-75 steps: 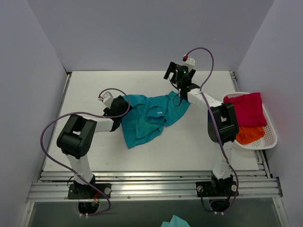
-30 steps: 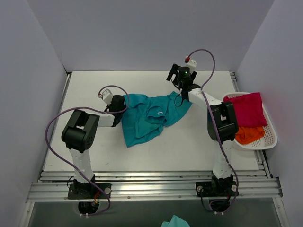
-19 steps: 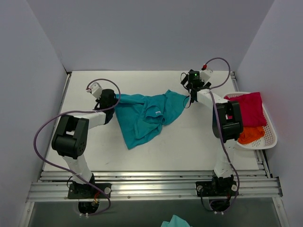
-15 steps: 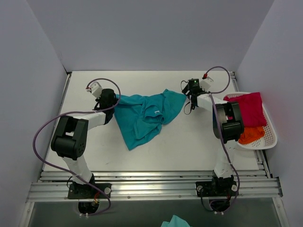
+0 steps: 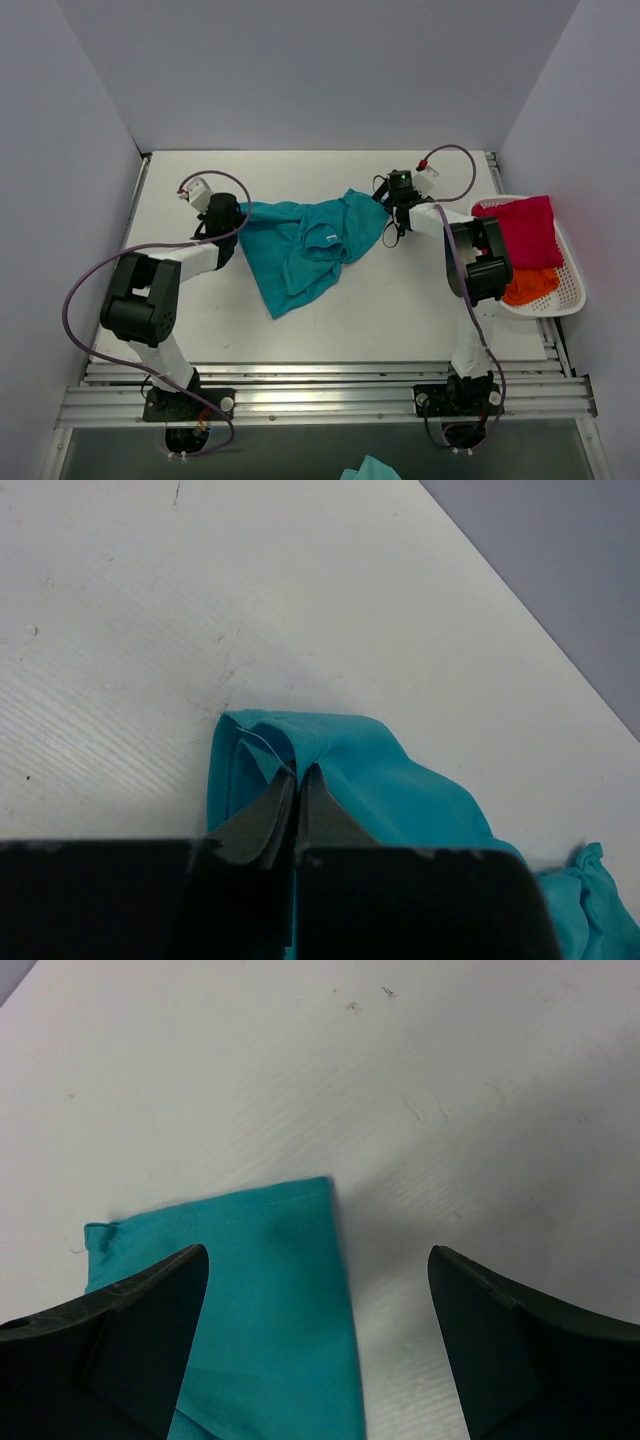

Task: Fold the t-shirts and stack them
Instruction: Flatten out the tshirt

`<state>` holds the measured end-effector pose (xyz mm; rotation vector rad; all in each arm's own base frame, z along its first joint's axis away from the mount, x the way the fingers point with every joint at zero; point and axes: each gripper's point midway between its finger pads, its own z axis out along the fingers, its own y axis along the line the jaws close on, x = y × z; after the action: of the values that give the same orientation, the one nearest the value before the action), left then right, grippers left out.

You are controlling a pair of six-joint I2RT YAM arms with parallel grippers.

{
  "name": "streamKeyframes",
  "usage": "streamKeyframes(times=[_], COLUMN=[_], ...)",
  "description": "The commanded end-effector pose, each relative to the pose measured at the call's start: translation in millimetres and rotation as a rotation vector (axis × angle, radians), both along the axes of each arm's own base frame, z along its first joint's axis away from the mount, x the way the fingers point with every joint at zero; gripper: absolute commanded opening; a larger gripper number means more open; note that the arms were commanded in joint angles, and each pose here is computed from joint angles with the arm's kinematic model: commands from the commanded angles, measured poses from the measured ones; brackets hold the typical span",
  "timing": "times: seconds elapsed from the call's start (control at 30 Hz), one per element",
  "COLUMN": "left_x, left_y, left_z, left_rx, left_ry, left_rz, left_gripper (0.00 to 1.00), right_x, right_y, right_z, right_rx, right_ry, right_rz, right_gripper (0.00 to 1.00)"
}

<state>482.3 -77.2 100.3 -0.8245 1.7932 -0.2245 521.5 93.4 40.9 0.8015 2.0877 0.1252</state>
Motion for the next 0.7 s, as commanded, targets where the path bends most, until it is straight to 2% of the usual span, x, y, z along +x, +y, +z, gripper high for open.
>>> streamKeyframes(times=[0.0,0.33,0.43,0.57,0.67], left_x=[2.8,5.6,7.4,8.4,8.8], left_y=[6.5,10.3,10.4,11.5,14.2], left_z=[33.5,23.1,20.9,15.6,13.4], left_rx=[-0.005,-0.003,-0.002,0.002,0.002], left_ry=[-0.078,-0.058,-0.056,-0.045,-0.041], left_rz=[0.006,0.009,0.009,0.01,0.015], left_gripper=[0.02,0.02,0.02,0.02,0.02], right_x=[12.4,22.2,24.4,31.6,33.7], right_y=[12.5,21.4,24.7,31.7,39.4], right_z=[4.1,-24.7,-34.5,-40.0,-47.1], right_rx=[0.018,0.031,0.037,0.056,0.075], right_ry=[-0.021,0.008,0.017,0.012,0.015], right_rz=[0.014,0.044,0.058,0.079,0.104], right_gripper=[0.87,0.81,0.76,0.61,0.6])
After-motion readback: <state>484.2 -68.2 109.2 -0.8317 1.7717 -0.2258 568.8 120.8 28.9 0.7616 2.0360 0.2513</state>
